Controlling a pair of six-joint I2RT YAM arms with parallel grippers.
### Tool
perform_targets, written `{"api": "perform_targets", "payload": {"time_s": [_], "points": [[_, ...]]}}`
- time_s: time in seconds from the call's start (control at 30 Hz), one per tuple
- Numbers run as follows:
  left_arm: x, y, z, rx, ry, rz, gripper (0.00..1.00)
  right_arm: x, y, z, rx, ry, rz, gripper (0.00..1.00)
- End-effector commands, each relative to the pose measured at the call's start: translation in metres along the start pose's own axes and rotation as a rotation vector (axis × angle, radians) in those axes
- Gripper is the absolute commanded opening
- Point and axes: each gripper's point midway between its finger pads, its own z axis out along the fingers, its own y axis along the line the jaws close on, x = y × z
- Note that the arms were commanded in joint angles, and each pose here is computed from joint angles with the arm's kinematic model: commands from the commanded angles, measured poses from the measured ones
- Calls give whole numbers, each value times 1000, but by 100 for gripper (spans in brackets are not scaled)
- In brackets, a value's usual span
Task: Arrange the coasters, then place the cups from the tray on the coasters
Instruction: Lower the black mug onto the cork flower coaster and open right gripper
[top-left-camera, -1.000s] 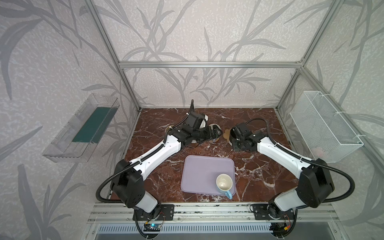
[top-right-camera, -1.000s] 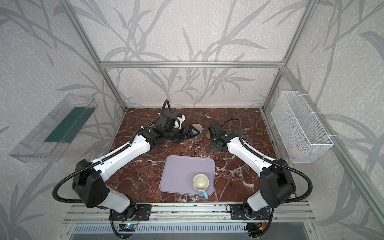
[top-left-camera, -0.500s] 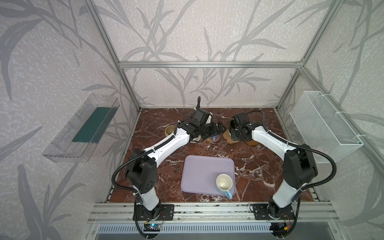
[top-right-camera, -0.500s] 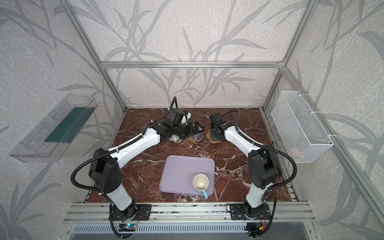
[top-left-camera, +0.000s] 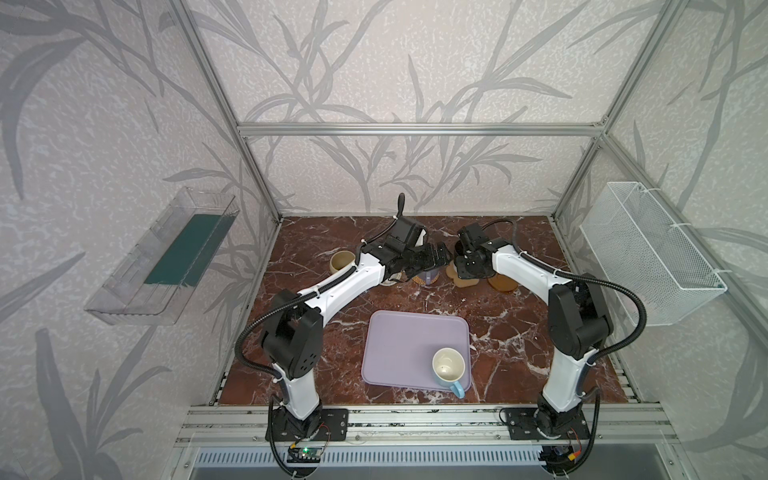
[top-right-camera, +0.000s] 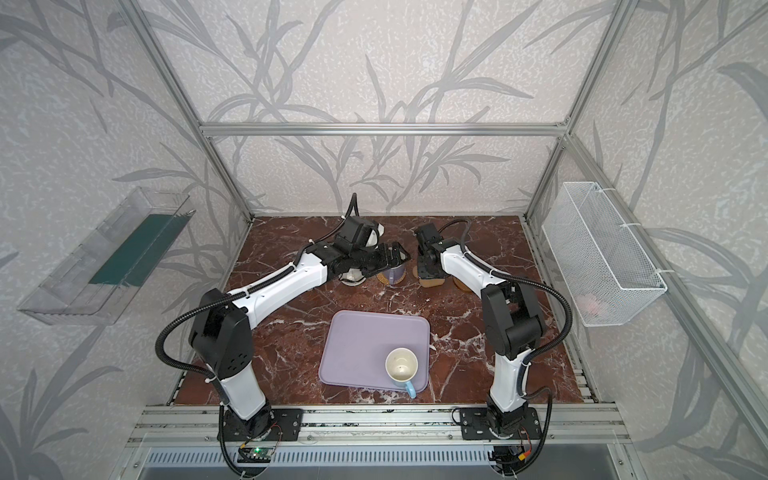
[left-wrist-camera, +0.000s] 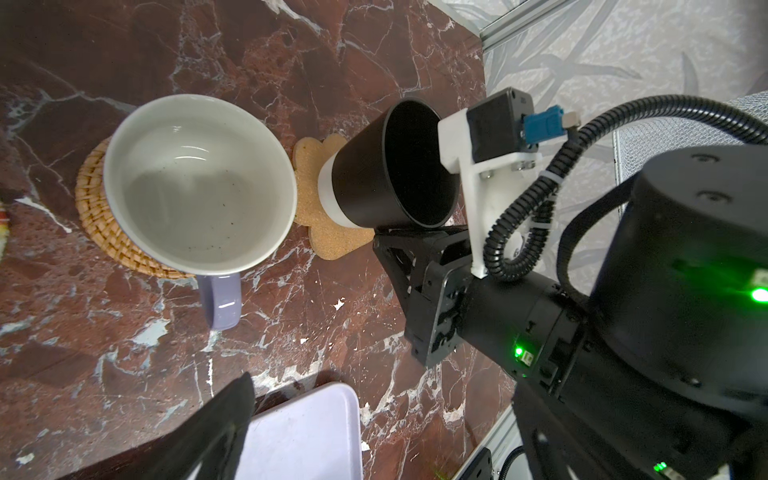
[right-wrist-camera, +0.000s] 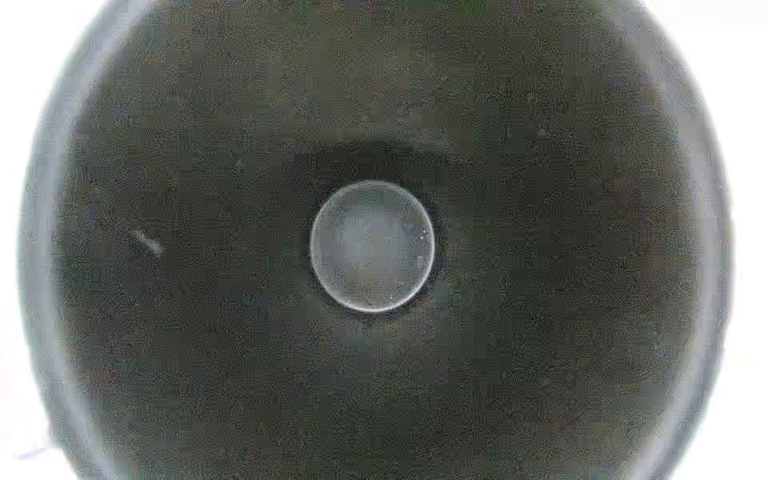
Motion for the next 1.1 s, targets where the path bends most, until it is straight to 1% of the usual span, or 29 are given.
{"api": "perform_targets", "payload": {"time_s": [0.0, 0.1, 0.5, 0.67, 0.83, 1.07], "points": [[-11, -4, 0, 9, -39, 4, 99, -21, 3, -8, -15, -72, 11, 0], [-10, -4, 1, 8, -38, 2, 99, -19, 5, -4, -26, -67, 13, 0], [-7, 0, 2, 9, -36, -10, 99, -1, -1, 11, 34, -32, 14, 0], [-5, 0, 3, 13, -33, -14, 99, 14, 0, 23, 36, 9, 10, 0], [-5, 0, 0, 14, -37, -15, 99, 25, 3, 26, 38, 19, 3, 0], [-4, -2, -4, 20, -39, -12, 99, 19, 4, 23, 39, 2, 0, 0]]}}
